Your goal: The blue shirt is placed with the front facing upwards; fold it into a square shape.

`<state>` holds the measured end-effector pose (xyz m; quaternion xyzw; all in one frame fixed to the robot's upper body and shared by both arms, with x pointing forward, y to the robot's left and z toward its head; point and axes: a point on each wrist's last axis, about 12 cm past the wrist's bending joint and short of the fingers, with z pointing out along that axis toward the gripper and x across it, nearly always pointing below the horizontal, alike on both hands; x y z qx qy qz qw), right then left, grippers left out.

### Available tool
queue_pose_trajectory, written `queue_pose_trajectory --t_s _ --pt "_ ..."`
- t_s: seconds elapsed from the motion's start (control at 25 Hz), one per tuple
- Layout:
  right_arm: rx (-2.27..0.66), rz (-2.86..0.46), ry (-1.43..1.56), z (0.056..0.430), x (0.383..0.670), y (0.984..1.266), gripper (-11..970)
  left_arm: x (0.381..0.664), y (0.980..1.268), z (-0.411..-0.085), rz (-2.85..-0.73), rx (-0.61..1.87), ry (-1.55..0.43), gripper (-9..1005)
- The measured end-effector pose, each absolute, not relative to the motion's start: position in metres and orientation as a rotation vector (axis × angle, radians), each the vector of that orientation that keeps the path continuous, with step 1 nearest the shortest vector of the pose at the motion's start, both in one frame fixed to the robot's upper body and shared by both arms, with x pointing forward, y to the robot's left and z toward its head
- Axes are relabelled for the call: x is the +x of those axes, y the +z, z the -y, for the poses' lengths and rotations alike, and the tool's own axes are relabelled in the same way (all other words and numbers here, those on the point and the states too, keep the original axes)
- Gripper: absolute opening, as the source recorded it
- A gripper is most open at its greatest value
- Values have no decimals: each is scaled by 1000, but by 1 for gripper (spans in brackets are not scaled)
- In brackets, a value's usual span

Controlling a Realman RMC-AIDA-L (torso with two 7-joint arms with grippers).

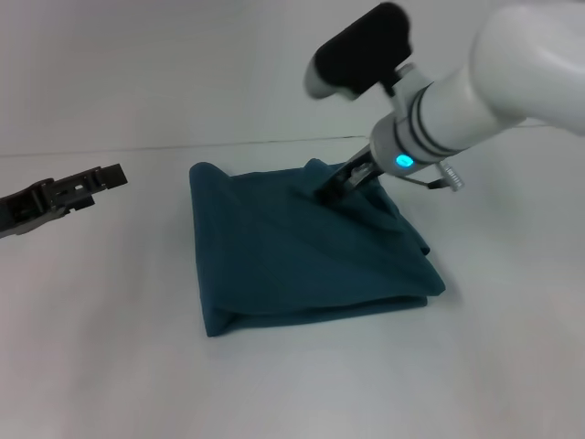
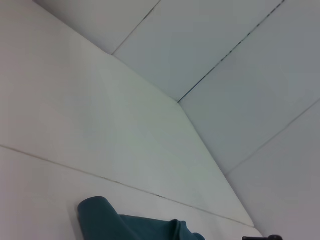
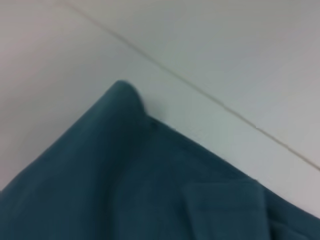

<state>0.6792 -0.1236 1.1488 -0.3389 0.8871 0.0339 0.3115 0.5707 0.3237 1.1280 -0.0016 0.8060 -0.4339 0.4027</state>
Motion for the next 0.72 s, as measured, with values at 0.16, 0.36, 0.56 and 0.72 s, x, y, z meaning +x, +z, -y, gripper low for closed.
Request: queue_pose_trajectory --t_s 0.16,0.36,0.56,0.72 --pt "-952 -2322 46 116 677 1141 620 570 1128 -324 -2028 -15 -1099 949" --pt "-976 -2334 7 117 678 1134 619 571 1127 -323 -2025 -23 -1098 949" --pt "-960 -2343 -46 122 679 1132 618 571 1124 -322 -2021 -30 -1114 949" --pt "-938 -2335 -111 125 683 1133 618 571 1124 -322 -2021 -30 -1113 949"
